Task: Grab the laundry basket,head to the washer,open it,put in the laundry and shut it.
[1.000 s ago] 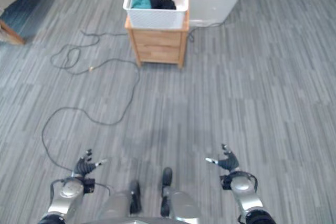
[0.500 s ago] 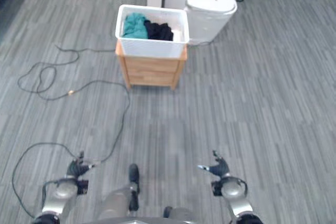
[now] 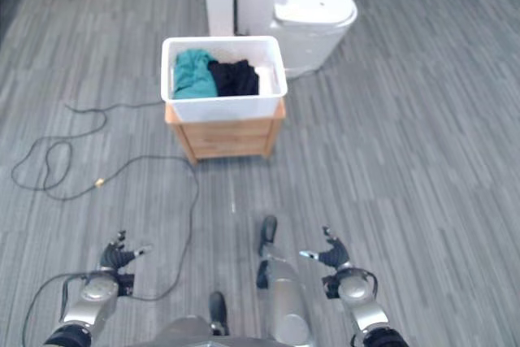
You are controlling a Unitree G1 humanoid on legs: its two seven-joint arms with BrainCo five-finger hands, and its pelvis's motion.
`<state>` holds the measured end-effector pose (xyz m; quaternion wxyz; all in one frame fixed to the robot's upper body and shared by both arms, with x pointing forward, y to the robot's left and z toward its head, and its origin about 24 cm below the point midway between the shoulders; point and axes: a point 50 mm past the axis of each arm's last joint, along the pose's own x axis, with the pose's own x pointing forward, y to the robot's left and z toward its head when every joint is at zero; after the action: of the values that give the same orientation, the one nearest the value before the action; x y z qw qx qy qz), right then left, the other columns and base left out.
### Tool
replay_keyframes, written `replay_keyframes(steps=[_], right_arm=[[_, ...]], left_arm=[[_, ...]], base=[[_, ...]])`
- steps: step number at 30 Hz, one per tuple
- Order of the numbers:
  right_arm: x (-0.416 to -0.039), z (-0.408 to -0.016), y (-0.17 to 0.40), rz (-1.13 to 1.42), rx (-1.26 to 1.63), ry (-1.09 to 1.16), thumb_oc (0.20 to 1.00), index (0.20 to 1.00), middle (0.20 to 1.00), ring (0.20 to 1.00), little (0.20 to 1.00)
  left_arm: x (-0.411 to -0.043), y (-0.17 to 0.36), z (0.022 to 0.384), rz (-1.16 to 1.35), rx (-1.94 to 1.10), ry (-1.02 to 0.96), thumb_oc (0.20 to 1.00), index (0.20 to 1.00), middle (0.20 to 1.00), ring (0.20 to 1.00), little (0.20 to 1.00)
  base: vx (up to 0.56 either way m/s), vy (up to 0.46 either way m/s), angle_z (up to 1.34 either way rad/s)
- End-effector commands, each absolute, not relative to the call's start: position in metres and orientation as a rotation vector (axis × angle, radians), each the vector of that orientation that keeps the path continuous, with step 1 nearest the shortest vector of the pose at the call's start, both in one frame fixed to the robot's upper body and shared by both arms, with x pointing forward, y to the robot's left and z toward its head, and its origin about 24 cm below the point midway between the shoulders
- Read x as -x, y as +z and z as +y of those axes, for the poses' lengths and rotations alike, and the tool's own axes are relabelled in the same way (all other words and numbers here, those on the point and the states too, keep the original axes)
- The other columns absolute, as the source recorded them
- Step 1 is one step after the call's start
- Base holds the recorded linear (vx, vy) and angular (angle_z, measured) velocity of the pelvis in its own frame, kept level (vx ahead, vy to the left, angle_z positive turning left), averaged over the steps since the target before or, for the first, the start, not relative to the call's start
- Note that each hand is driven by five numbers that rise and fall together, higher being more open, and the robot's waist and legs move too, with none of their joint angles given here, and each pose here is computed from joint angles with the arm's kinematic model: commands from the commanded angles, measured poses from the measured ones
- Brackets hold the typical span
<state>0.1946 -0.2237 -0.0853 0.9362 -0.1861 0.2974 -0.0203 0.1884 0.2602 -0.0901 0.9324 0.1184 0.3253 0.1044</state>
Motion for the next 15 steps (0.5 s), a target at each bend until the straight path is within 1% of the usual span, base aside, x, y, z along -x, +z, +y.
replay_keyframes(steps=[1,3,5,9,15], right_arm=[[-0.204,-0.244,-0.071,0.546,0.433,-0.089,1.000,1.000,1.000,1.000,1.000],[-0.205,-0.253,-0.065,0.523,0.438,-0.117,1.000,1.000,1.000,1.000,1.000],[-0.206,-0.256,-0.064,0.521,0.442,-0.121,1.000,1.000,1.000,1.000,1.000],[-0.205,-0.261,-0.064,0.529,0.460,-0.132,1.000,1.000,1.000,1.000,1.000],[-0.207,-0.260,-0.063,0.519,0.465,-0.135,1.000,1.000,1.000,1.000,1.000]], left_arm=[[-0.185,-0.087,0.260,0.630,-0.250,0.209,1.000,1.000,1.000,1.000,1.000],[-0.187,-0.090,0.250,0.634,-0.235,0.178,1.000,1.000,1.000,1.000,1.000],[-0.189,-0.089,0.249,0.629,-0.237,0.172,1.000,1.000,1.000,1.000,1.000],[-0.187,-0.093,0.246,0.648,-0.239,0.161,1.000,1.000,1.000,1.000,1.000],[-0.183,-0.097,0.246,0.666,-0.238,0.178,1.000,1.000,1.000,1.000,1.000]], base=[[0.17,-0.128,0.88],[0.30,-0.275,0.85],[0.16,-0.150,0.31],[0.19,-0.045,-0.24],[0.24,0.066,-0.30]])
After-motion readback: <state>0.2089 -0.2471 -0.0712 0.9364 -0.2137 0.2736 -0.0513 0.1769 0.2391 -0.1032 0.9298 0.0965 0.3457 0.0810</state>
